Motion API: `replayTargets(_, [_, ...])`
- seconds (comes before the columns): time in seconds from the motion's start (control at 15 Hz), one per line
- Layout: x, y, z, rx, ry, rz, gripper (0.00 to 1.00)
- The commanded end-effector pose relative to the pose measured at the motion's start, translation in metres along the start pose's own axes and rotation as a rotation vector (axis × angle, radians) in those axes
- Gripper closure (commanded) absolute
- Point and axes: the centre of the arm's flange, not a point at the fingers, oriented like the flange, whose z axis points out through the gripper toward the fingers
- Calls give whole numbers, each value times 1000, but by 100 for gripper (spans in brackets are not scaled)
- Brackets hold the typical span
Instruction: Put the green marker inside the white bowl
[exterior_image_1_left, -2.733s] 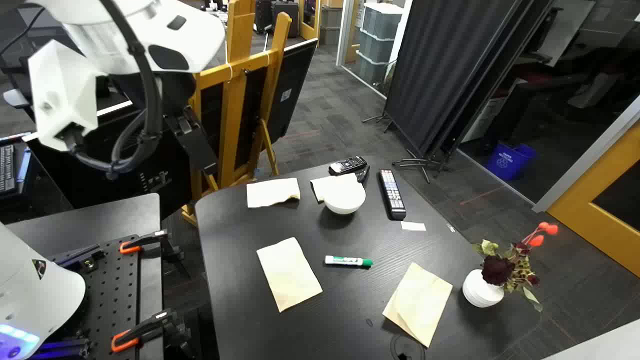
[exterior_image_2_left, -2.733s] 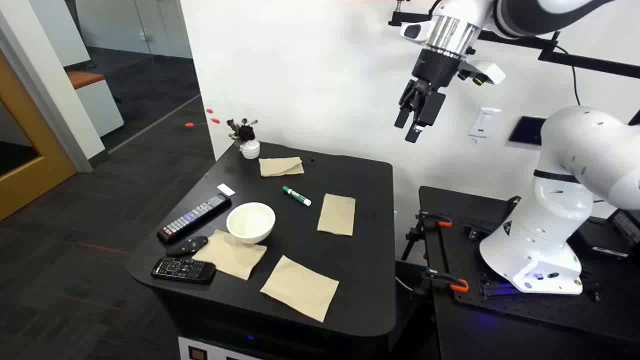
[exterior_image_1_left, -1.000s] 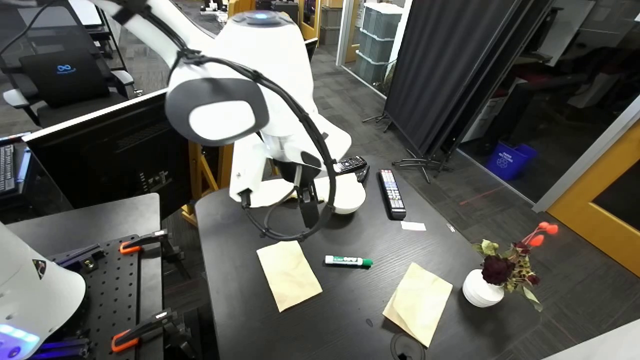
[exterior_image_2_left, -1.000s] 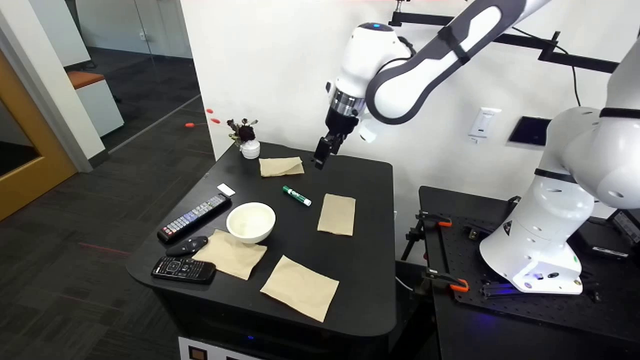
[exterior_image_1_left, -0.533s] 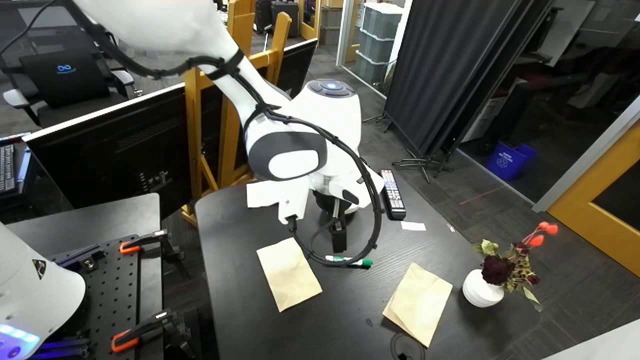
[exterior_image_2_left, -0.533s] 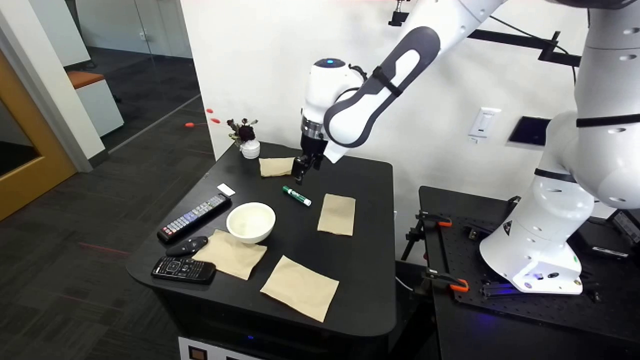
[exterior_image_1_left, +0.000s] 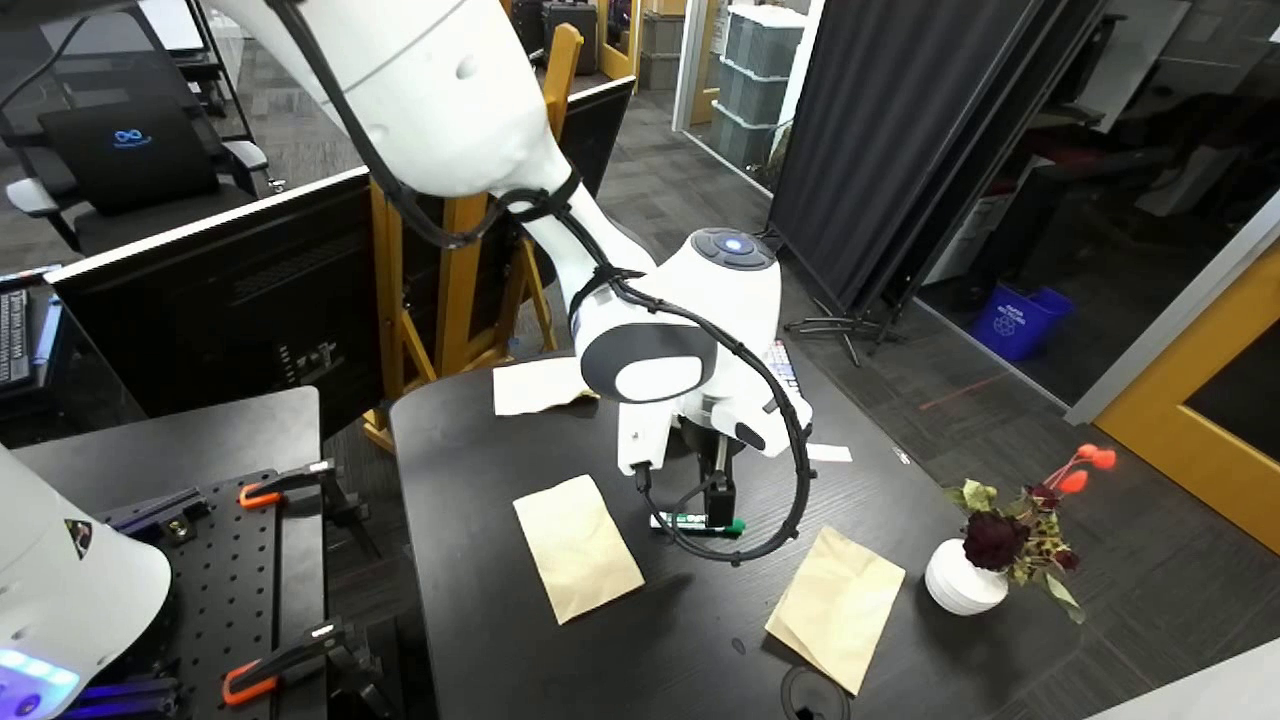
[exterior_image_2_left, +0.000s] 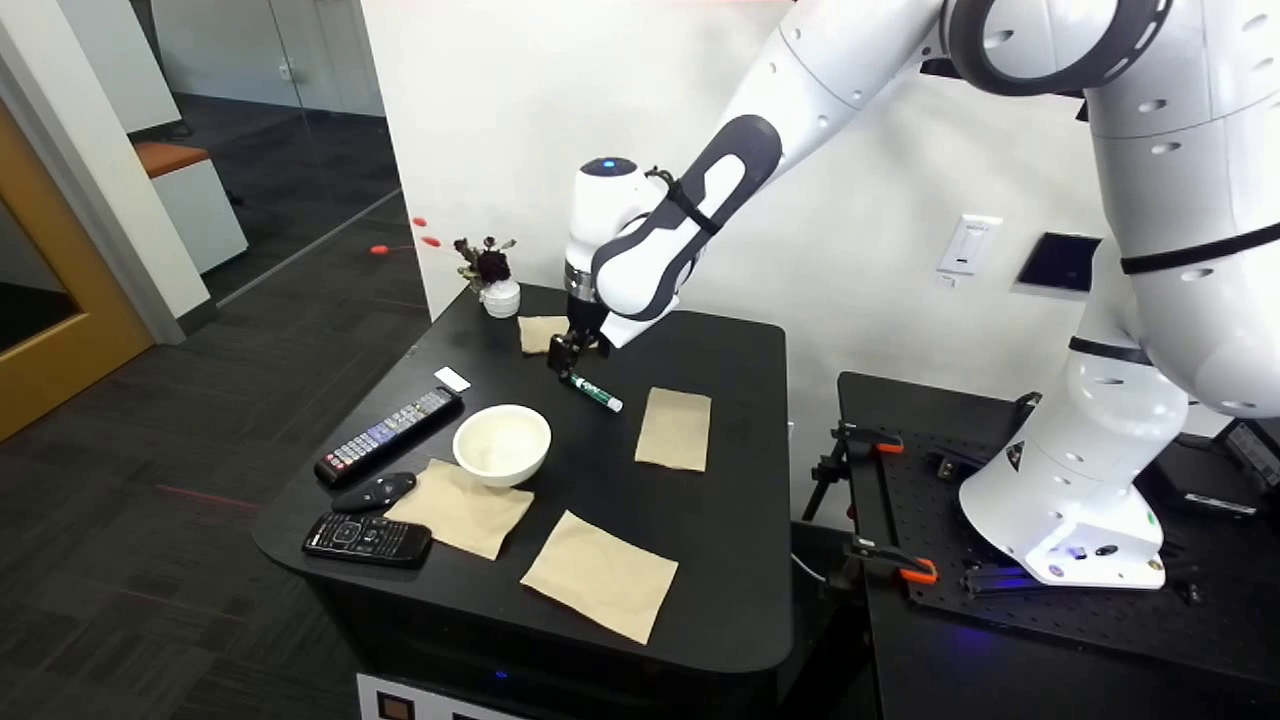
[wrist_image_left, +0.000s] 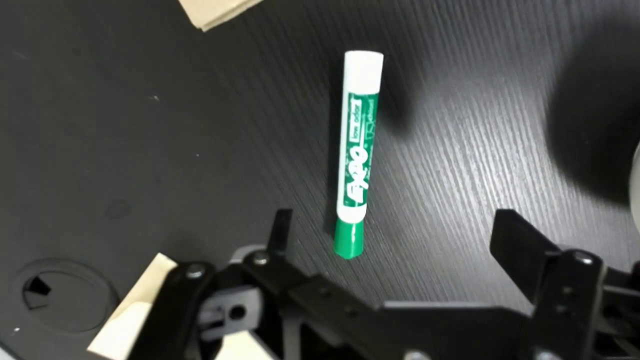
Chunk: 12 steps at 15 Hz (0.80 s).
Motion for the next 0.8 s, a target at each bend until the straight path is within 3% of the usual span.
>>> replayTargets(0.0, [29,-2,14,-6,-21,44,0])
replayTargets(0.73, [49,11,25,-22,-119,64,0])
